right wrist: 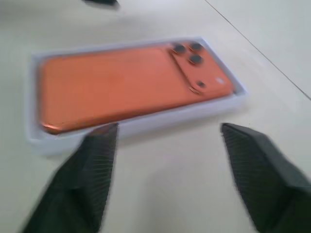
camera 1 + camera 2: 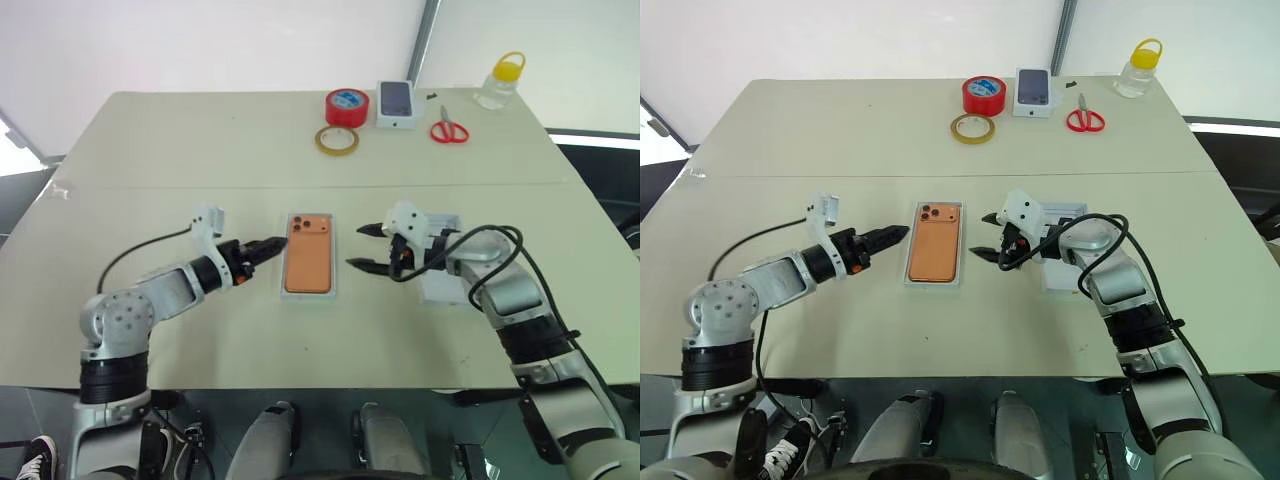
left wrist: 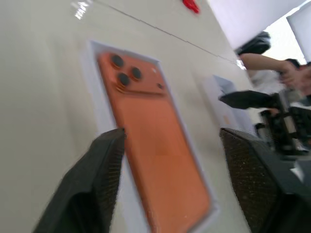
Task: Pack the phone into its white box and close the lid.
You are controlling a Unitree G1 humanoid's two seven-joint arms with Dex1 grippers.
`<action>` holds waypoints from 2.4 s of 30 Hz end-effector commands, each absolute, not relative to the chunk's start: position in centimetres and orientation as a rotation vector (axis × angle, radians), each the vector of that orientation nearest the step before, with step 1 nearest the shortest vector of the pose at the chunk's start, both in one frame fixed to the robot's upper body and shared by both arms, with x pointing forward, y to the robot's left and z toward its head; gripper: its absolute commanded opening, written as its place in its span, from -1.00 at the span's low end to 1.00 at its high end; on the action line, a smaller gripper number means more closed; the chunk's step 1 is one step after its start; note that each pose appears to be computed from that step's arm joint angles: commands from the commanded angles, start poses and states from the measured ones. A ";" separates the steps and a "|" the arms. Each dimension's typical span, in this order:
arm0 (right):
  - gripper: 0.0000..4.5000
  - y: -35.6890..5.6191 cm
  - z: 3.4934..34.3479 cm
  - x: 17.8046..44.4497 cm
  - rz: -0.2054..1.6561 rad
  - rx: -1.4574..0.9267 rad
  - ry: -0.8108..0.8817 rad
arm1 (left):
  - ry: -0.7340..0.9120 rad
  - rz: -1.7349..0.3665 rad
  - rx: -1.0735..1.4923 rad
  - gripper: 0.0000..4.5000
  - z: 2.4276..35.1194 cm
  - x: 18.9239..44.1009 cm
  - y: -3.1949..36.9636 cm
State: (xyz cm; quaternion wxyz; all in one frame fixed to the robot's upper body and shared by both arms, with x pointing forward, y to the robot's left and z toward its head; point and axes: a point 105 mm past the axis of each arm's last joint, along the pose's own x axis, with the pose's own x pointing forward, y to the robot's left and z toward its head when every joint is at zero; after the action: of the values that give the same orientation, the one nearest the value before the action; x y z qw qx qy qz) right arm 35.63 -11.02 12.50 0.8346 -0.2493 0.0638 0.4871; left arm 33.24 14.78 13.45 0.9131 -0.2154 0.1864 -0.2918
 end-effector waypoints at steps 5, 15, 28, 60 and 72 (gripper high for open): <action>-0.98 -9.6 11.6 36.5 0.988 -0.713 0.064 | 0.307 -0.509 0.033 -1.00 11.4 35.5 16.2; -0.98 -8.7 11.4 36.2 1.010 -0.695 0.063 | 0.371 -0.724 0.056 -1.00 8.3 35.7 9.4; -0.98 -15.0 12.0 37.1 0.885 -0.788 0.140 | 0.325 -0.968 -0.010 -1.00 10.0 36.6 -0.3; -0.98 -21.5 12.9 36.6 0.744 -0.872 0.217 | 0.233 -0.944 0.033 -1.00 11.2 39.0 0.4; -0.98 -24.3 13.5 38.5 0.588 -0.949 0.204 | 0.090 -0.939 0.088 -1.00 14.1 38.4 6.7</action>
State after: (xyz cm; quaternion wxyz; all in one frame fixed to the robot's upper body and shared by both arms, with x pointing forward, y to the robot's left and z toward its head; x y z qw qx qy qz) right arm 38.11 -23.79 11.92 0.8416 -0.4346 0.1193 0.2976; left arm 38.78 6.57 12.27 0.8934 0.0445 0.0755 -0.4407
